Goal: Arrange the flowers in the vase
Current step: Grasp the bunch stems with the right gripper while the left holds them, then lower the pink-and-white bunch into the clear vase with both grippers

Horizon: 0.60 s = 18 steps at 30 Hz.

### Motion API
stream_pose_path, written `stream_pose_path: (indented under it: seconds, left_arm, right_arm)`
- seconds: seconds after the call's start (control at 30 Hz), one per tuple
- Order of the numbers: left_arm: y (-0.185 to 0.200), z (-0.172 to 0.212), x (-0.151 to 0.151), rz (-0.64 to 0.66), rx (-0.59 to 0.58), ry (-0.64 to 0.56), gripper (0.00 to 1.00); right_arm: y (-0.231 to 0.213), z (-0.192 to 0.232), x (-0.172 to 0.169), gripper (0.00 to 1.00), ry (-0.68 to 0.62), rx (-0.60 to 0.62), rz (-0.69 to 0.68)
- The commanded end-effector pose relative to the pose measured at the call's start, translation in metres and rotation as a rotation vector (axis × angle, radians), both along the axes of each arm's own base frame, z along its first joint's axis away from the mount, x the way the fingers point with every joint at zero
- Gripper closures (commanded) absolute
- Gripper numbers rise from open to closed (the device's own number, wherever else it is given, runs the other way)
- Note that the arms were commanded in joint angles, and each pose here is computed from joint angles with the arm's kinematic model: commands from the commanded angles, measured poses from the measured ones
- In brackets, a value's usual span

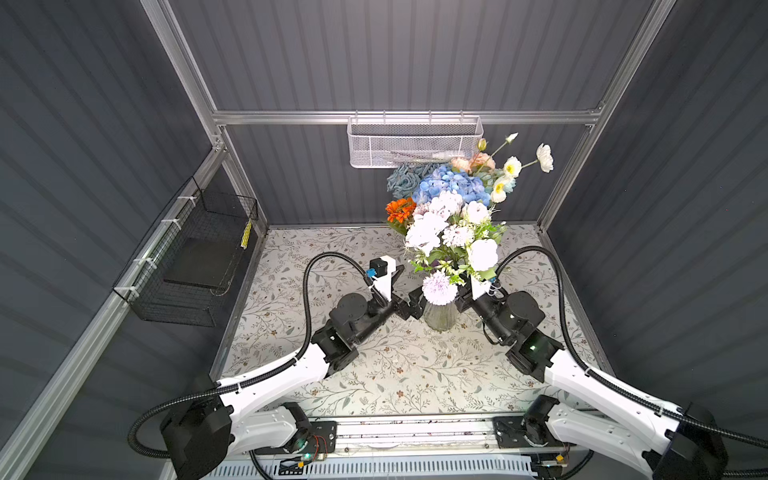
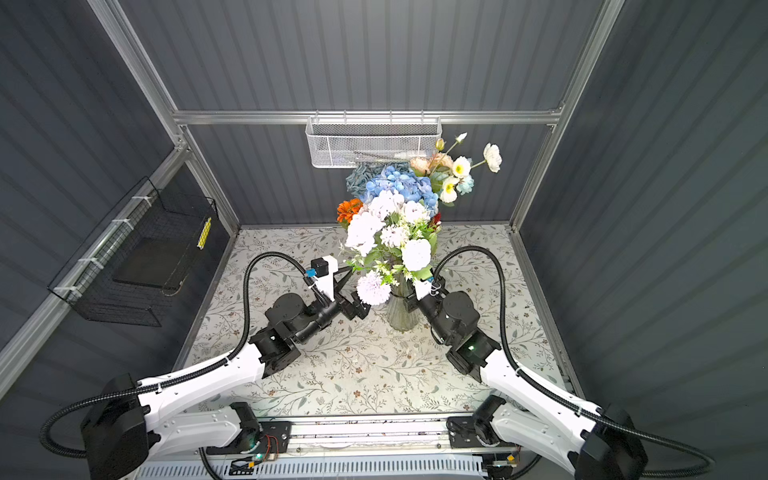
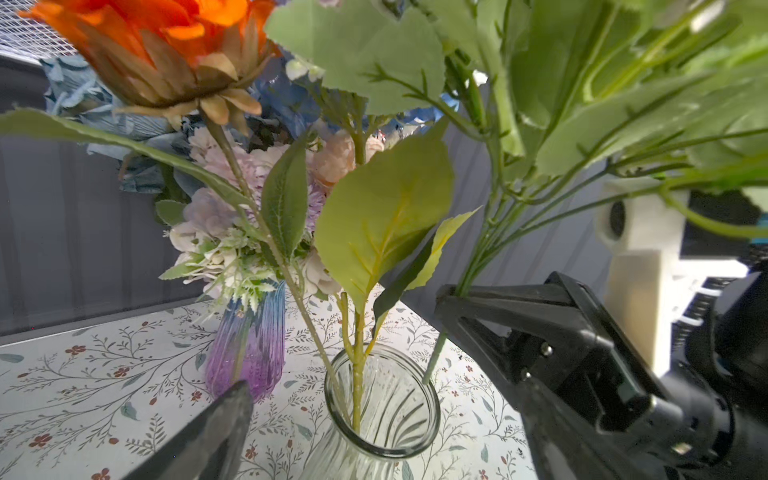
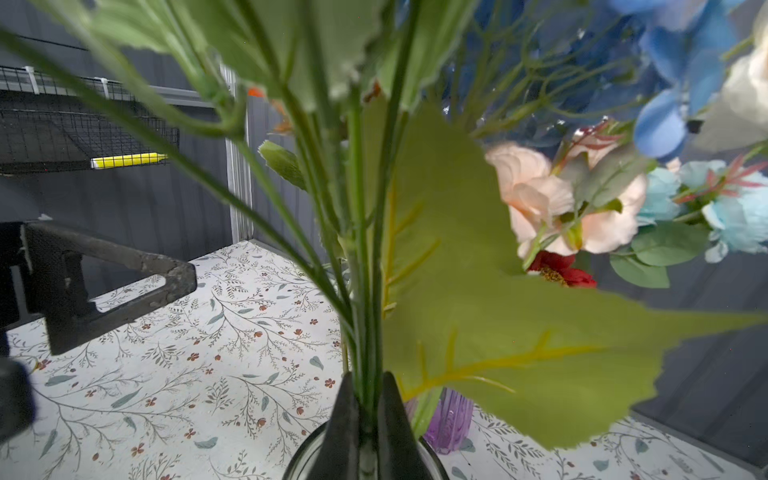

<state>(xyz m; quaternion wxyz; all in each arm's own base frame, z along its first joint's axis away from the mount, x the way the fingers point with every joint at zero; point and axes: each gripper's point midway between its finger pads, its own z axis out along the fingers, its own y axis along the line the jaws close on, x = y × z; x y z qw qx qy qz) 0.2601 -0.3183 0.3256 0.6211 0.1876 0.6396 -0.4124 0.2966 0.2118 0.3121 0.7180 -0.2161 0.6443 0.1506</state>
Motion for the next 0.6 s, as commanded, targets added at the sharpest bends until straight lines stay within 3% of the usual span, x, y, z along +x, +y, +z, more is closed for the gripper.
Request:
stream_pose_path:
  seconds: [0.0,0.57]
  left_arm:
    - [-0.007,0.018,-0.002,-0.031,-0.016,-0.038,0.0]
    - [-0.018,0.019,0.002,-0.055,-0.022,-0.046,0.0]
  right_arm:
    - [0.001,0.004,-0.001,1.0,-0.002,0.081,0.019]
    - [0.006,-0.047,-0.002,0.98,0.147,0.117,0.047]
